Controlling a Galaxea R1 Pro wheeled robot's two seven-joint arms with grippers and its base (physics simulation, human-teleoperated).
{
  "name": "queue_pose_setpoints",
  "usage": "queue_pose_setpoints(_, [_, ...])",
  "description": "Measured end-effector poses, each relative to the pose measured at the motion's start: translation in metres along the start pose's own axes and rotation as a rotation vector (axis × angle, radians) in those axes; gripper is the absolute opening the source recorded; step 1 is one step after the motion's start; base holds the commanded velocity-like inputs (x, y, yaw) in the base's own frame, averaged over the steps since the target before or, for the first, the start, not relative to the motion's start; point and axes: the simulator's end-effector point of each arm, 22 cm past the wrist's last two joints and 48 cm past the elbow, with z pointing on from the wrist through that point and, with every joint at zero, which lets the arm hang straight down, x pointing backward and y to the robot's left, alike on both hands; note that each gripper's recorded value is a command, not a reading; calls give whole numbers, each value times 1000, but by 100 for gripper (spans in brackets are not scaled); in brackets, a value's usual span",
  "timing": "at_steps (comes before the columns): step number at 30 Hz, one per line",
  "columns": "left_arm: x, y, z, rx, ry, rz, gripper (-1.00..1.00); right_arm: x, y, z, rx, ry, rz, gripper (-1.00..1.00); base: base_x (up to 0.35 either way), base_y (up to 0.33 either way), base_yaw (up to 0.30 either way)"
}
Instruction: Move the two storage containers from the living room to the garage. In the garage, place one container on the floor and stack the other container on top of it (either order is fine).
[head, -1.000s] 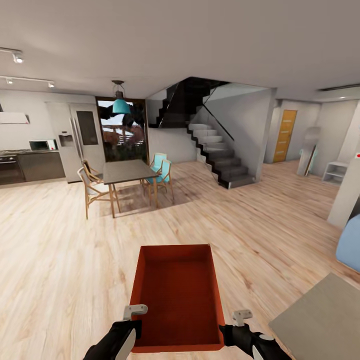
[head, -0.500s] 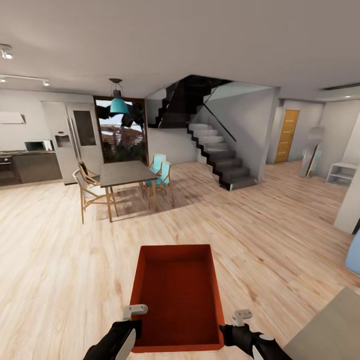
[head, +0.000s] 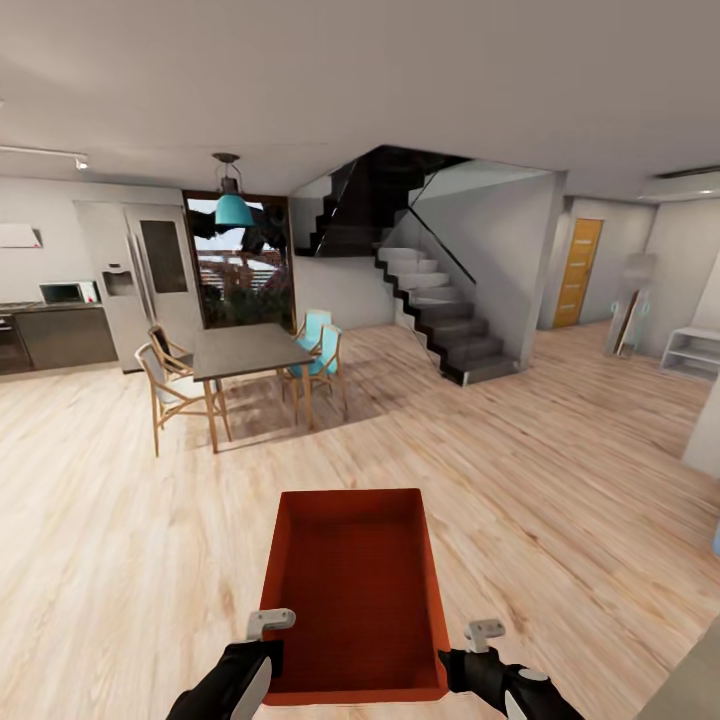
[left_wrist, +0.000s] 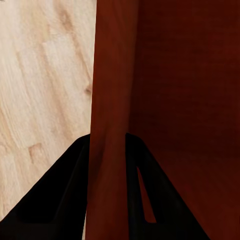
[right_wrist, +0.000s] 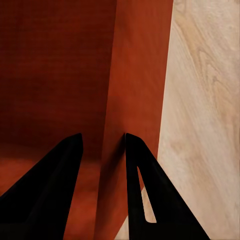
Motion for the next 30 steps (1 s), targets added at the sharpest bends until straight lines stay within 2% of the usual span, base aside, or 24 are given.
queue_pose_setpoints(25, [0,0,0,0,0,0,-100,0,0,0,0,0,0,-100,325,0,-1])
queue_pose_setpoints(30, [0,0,0,0,1,0,-100,0,0,0,0,0,0,-100,325,0,-106])
